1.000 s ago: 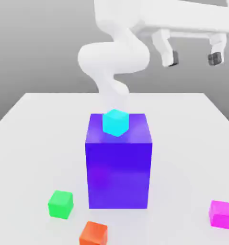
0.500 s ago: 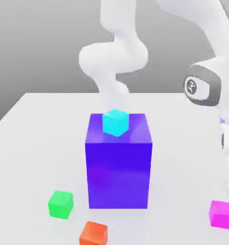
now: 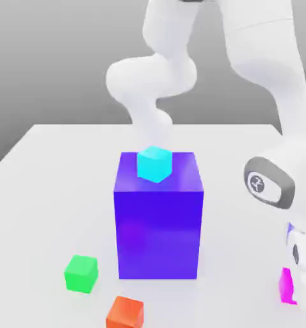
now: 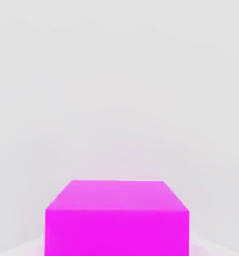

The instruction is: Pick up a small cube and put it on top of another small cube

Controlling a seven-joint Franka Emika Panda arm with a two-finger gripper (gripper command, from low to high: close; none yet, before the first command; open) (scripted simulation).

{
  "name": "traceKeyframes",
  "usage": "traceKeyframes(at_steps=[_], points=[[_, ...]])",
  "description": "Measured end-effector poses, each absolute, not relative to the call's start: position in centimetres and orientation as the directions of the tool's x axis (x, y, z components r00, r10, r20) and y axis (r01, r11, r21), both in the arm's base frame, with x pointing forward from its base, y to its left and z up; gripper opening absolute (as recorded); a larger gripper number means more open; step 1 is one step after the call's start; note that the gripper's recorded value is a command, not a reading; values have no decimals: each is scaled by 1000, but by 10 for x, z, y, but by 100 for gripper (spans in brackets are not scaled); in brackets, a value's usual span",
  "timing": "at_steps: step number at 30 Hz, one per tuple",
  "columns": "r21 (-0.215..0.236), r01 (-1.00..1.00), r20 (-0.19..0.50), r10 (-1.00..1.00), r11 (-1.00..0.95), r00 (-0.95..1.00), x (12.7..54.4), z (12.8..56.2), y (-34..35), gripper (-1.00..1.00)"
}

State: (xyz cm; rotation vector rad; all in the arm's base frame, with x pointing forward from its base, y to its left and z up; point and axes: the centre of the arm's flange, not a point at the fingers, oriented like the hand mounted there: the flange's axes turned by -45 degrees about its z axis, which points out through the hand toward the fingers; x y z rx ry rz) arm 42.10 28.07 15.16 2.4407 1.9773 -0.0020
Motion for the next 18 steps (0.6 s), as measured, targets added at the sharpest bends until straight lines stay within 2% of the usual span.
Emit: traceKeyframes(at_steps=[4, 18], points=[[-3, 968, -1, 968, -250, 250, 426, 187, 272, -100], [-10, 947, 21, 947, -321, 321, 477, 199, 175, -100]])
